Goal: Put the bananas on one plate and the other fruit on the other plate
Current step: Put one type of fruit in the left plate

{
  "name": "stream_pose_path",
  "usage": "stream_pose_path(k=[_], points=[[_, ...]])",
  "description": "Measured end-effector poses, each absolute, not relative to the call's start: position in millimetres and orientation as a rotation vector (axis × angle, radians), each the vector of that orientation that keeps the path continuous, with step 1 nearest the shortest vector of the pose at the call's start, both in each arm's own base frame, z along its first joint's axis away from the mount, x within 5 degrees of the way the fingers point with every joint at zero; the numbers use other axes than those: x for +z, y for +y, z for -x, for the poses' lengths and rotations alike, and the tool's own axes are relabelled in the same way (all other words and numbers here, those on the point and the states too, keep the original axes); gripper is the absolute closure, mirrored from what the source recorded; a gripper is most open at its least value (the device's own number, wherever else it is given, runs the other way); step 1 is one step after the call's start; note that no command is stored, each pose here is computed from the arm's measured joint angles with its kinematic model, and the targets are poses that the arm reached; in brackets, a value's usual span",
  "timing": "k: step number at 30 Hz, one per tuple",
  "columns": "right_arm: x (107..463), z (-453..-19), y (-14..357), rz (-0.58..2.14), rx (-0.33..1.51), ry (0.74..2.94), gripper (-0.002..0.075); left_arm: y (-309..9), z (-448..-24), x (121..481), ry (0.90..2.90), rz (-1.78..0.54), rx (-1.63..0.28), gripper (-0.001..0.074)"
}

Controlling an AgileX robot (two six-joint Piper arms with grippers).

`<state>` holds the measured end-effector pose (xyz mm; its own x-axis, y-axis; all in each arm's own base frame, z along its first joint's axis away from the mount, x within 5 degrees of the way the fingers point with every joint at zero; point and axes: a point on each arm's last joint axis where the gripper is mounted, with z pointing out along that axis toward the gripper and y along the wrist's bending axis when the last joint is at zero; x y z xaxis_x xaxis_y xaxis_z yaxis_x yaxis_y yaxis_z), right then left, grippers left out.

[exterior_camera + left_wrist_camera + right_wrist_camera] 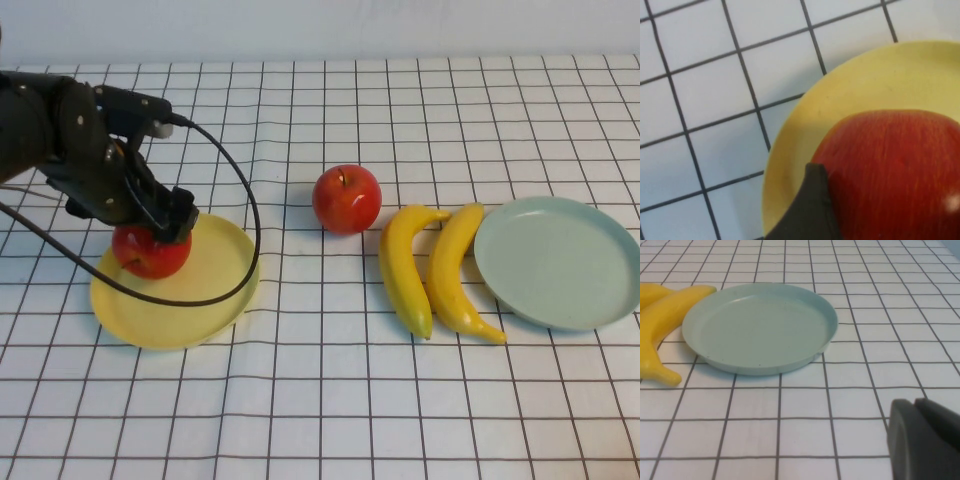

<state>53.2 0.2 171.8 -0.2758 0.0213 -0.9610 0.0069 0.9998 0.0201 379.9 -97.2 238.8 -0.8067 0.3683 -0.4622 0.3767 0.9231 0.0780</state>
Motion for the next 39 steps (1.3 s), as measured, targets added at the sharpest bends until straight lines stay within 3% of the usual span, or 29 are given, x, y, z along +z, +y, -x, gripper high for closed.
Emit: stream_pose_path(k=[4, 8, 13, 23, 28, 32, 39], points=[[171.8, -53.2, 0.2, -0.02, 0.014, 1.85, 0.0741, -98.5, -380.4, 230.6, 2.616, -0.623, -0.022, 0.0151], [171.8, -53.2, 0.2, -0.02, 0.014, 1.85, 0.0741, -100.6, -378.2, 229.7, 2.61, -0.723, -0.052, 0.0072], [171.8, -53.2, 0.2, -0.02, 0.014, 1.85, 0.0741, -102.5, -377.3, 235.5, 2.626, -0.752, -0.114, 0.0067], [171.8, -53.2, 0.2, -0.02, 0.014, 1.85, 0.0741, -108.0, -382.8, 328.7, 2.486, -0.768, -0.163, 0.0067], [171.8, -53.2, 0.2, -0.02, 0.014, 1.85, 0.0741, -119.9, -384.6, 349.6, 2.376, -0.762, -0.31, 0.0067], [171.8, -53.2, 0.2, -0.02, 0.014, 1.85, 0.0741, -144.1, -389.0, 342.4, 2.313, -0.806, -0.413, 0.0067], [171.8, -53.2, 0.2, -0.02, 0.014, 1.85, 0.0741, -205.0, -401.2, 290.2, 2.302, -0.93, -0.48, 0.0067]])
